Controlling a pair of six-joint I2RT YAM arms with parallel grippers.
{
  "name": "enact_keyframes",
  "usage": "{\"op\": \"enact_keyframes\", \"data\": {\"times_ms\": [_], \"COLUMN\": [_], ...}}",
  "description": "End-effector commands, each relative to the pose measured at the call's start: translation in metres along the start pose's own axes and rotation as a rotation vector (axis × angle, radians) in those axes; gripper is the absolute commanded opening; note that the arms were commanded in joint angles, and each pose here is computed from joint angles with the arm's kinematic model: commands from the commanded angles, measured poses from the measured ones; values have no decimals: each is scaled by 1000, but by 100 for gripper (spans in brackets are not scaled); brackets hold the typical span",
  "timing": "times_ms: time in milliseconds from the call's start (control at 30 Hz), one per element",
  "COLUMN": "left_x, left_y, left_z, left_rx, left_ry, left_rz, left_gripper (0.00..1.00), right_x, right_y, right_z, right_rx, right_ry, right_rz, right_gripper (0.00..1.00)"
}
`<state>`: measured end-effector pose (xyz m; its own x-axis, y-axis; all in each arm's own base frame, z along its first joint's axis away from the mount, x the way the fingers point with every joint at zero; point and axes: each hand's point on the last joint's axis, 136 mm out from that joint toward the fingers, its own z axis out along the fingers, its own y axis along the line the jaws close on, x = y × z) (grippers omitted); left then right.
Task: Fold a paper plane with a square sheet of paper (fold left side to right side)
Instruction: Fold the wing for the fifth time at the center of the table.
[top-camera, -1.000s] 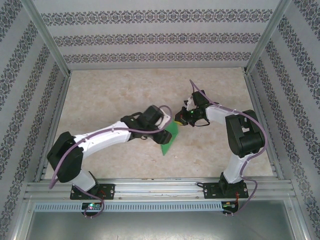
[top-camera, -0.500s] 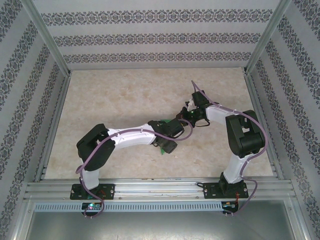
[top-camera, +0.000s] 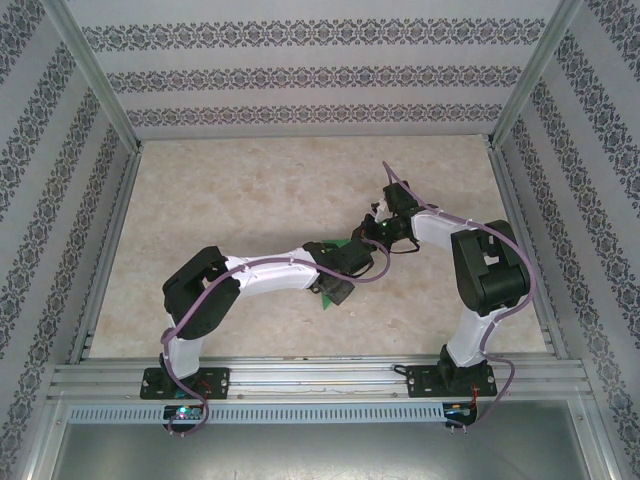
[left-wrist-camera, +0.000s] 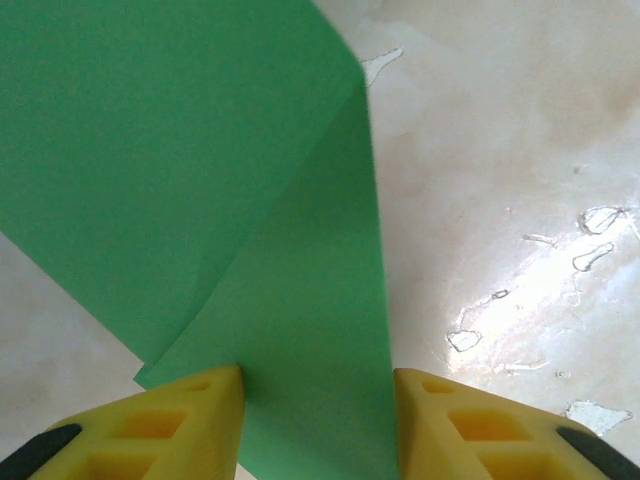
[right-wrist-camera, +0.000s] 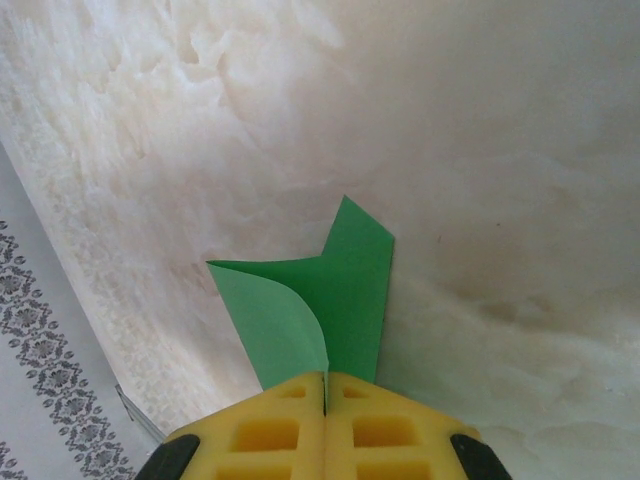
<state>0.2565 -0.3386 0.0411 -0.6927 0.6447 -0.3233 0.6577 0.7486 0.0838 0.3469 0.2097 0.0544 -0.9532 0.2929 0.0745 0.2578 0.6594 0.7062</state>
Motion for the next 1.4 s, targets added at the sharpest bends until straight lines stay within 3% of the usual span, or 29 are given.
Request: {"op": "enact_keyframes", "data": {"times_ms": [0, 600, 767, 900, 1100, 1367], "left_x": [2, 9, 7, 1, -7, -24], "left_y": [1, -6, -4, -5, -11, -14], "left_z": [-1, 13, 12, 6, 0, -11], "left_rx": [-39, 25, 75, 157, 325, 546], "left_ry": [21, 39, 23, -15, -36, -78], "left_rz": [-7, -40, -76, -108, -175, -321], "left_gripper": [40, 12, 4, 3, 0, 1], "right_x": [3, 4, -9, -21, -26, -13], "right_y": [4, -14, -15, -23, -42, -43], "right_z": [0, 0, -24, -53, -84, -80], "right_rx": [16, 87, 97, 112, 114, 54], "right_ry": [4, -14, -104, -200, -282, -261], "right_rz": [11, 21, 0, -2, 14, -55], "right_gripper": [0, 0, 22, 32, 37, 42]}}
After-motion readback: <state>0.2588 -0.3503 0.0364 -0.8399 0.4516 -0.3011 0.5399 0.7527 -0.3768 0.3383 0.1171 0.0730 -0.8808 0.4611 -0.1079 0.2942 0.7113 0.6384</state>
